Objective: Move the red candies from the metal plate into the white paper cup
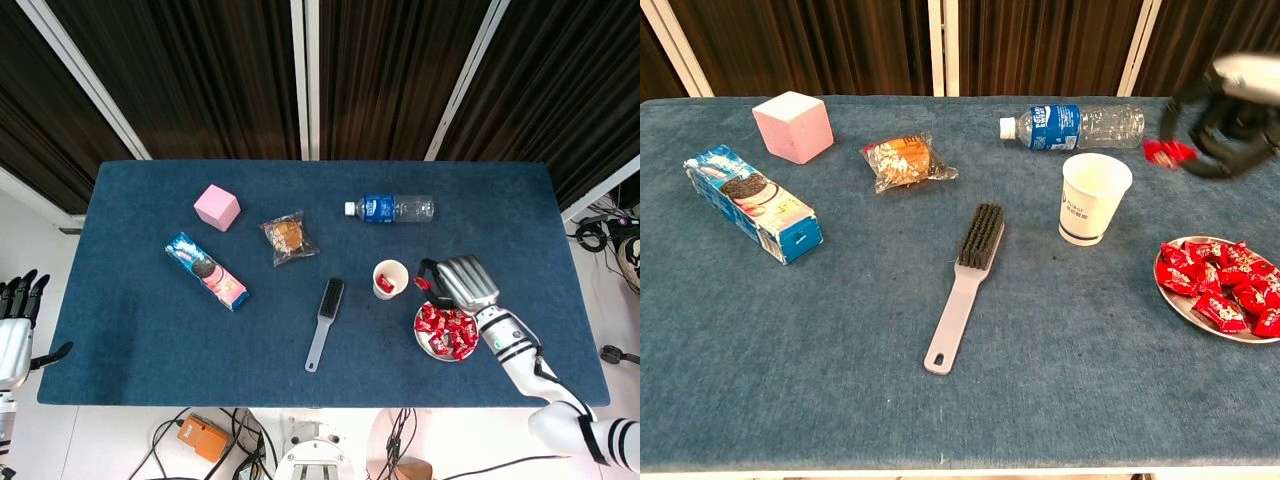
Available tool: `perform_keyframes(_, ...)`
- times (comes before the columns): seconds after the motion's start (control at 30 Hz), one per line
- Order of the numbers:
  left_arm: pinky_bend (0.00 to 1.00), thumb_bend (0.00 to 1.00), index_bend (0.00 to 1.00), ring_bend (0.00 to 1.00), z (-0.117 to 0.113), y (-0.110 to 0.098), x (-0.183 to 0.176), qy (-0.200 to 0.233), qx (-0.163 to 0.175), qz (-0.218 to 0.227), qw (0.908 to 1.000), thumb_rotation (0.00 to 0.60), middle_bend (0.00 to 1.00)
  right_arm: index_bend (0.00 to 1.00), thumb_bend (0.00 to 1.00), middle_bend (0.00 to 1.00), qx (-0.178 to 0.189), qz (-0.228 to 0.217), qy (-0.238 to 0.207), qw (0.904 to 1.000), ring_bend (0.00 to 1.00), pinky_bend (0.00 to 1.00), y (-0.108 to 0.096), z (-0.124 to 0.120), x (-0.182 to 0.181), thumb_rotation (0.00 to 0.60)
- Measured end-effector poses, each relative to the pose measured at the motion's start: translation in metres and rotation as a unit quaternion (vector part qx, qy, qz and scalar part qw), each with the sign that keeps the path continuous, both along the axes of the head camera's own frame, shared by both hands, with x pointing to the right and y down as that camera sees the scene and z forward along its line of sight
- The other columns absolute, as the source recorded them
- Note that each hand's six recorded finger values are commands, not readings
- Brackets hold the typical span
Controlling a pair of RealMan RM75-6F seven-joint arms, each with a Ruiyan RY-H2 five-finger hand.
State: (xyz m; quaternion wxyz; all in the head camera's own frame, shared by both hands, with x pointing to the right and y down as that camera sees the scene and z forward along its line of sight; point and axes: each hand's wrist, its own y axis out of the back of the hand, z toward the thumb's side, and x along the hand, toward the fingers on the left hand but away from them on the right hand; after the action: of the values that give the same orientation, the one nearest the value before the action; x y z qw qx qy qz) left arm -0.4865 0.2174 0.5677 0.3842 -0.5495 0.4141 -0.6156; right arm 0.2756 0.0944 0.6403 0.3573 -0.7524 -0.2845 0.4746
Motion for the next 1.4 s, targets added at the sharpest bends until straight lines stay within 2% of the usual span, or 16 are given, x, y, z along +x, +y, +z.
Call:
perform_keyframes(0.07,0.00,0.00,0.02,0.00,-0.001,0.000,0.000,-0.001,0.000,-0.001,1.0000,0.600,0.00,0.62,0.63,0.85,0.007,-0.015,-0.005,0.9998,1.00,1.00,-0.011,-0.002,-0.016,0.600)
perform_keyframes(0.17,0.00,0.00,0.02,0.00,-0.001,0.000,-0.001,-0.003,-0.001,-0.002,1.0000,0.600,0.00,0.60,0.63,0.85,-0.003,-0.030,-0.003,0.9995,1.00,1.00,-0.017,0.005,-0.033,0.600)
perform_keyframes(0.47,0.00,0.00,0.02,0.00,0.000,0.003,-0.005,-0.006,-0.005,-0.008,0.9999,0.600,0.00,0.53,0.62,0.85,-0.036,-0.050,0.018,0.9979,1.00,1.00,-0.018,0.032,-0.058,0.600)
perform_keyframes(0.73,0.00,0.00,0.02,0.00,0.001,0.003,-0.005,-0.004,-0.005,-0.007,1.0000,0.600,0.00,0.40,0.39,0.85,-0.039,-0.046,0.028,0.9978,1.00,1.00,-0.016,0.033,-0.054,0.600)
perform_keyframes(0.83,0.00,0.00,0.01,0.00,0.002,0.002,-0.004,-0.003,-0.004,-0.006,1.0000,0.600,0.00,0.37,0.35,0.85,-0.033,-0.041,0.029,0.9982,1.00,1.00,-0.016,0.029,-0.050,0.600)
perform_keyframes(0.97,0.00,0.00,0.01,0.00,0.001,0.001,-0.003,-0.003,-0.002,-0.004,1.0000,0.600,0.00,0.40,0.35,0.85,-0.018,-0.035,0.027,0.9989,1.00,1.00,-0.015,0.020,-0.041,0.600)
perform_keyframes(1.1,0.00,0.00,0.01,0.00,0.002,0.001,-0.004,-0.002,-0.003,-0.005,1.0000,0.600,0.00,0.45,0.35,0.85,-0.001,-0.030,0.030,0.9991,1.00,1.00,-0.002,0.005,-0.018,0.600)
perform_keyframes(1.17,0.00,0.00,0.01,0.00,0.002,0.001,-0.004,-0.001,-0.002,-0.007,1.0000,0.600,0.00,0.46,0.35,0.85,0.000,-0.027,0.043,0.9987,1.00,1.00,0.011,0.000,0.001,0.600)
perform_keyframes(1.27,0.00,0.00,0.01,0.00,0.004,0.000,-0.002,0.001,-0.001,-0.004,1.0000,0.600,0.00,0.46,0.35,0.85,-0.016,-0.031,0.069,0.9970,1.00,1.00,0.034,0.001,0.024,0.600)
perform_keyframes(1.4,0.00,0.00,0.01,0.00,0.005,-0.001,0.002,0.004,-0.001,0.000,1.0000,0.600,0.00,0.46,0.35,0.85,-0.037,-0.045,0.092,0.9941,1.00,1.00,0.056,0.013,0.033,0.600)
